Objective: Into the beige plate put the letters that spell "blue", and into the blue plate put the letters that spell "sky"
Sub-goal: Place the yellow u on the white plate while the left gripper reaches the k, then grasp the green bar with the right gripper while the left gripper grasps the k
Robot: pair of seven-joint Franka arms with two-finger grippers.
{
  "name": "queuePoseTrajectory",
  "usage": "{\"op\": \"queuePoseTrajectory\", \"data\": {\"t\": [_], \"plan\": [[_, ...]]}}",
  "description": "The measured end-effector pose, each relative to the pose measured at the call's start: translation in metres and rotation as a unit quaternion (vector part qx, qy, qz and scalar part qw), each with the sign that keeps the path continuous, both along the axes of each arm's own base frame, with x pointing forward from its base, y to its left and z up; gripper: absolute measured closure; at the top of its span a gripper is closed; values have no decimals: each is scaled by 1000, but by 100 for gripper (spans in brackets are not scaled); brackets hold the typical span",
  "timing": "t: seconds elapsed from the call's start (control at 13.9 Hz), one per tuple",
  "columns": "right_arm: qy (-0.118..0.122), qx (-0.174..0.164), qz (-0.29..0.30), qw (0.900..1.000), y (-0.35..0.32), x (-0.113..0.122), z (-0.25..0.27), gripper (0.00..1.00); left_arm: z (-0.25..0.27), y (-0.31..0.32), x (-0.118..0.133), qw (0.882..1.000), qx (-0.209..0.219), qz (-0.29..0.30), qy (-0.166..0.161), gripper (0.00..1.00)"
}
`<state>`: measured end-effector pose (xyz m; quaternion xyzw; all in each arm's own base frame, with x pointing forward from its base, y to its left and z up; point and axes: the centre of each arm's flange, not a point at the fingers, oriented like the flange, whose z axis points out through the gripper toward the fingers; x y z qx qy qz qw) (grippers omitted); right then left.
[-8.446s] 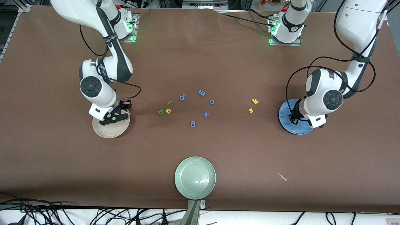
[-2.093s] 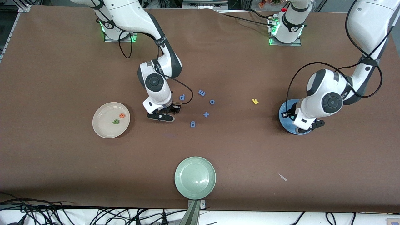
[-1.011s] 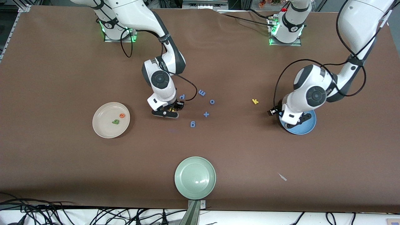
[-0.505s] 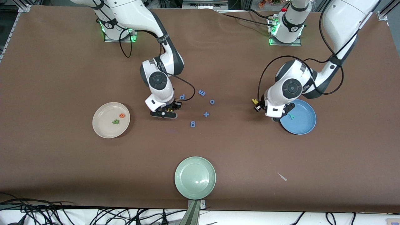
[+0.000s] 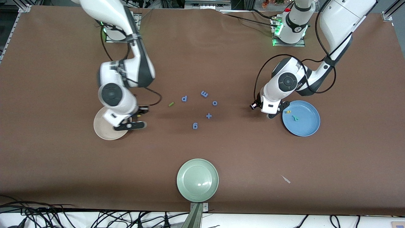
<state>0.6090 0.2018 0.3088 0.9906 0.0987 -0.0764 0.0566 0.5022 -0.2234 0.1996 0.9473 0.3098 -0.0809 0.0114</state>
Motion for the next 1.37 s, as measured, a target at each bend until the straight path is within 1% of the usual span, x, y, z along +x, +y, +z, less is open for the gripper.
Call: {"op": "queuePoseTrajectory", "data": {"t": [0.07, 0.22, 0.29, 0.58, 0.65, 0.72, 0.79, 0.87, 0.94, 1.01, 1.15, 1.37], "plan": [[4, -2, 19, 1000, -27, 5, 4, 74, -2, 1, -2, 1000, 10, -7, 1, 47], [12, -6, 36, 999, -65, 6, -5, 74, -4, 2, -5, 1000, 20, -5, 6, 48], [10, -8, 39, 999, -77, 3, -15, 74, -4, 2, -5, 1000, 23, -6, 6, 48], [-11, -21, 36, 999, -103, -16, -56, 74, -8, 3, -9, 999, 34, 1, 6, 49], [-13, -22, 36, 999, -105, -19, -61, 74, -9, 3, -9, 999, 36, 4, 6, 49], [-13, -22, 36, 999, -105, -20, -62, 69, -9, 3, -9, 999, 36, 4, 6, 50], [-14, -18, 34, 999, -103, -20, -61, 61, -9, 3, -10, 999, 37, 6, 6, 50], [-16, -12, 32, 999, -100, -21, -60, 61, -10, 3, -10, 999, 37, 7, 7, 50], [-17, -6, 29, 999, -96, -21, -59, 56, -11, 3, -11, 999, 37, 8, 8, 50], [-19, -1, 27, 999, -92, -21, -59, 54, -11, 2, -11, 999, 36, 8, 8, 50], [-18, 10, 16, 1000, -82, -23, -59, 55, -13, 2, -12, 999, 36, 8, 10, 50], [-19, 26, -20, 999, -42, -25, -57, 54, -17, 2, -13, 999, 40, 5, 8, 50]]}}
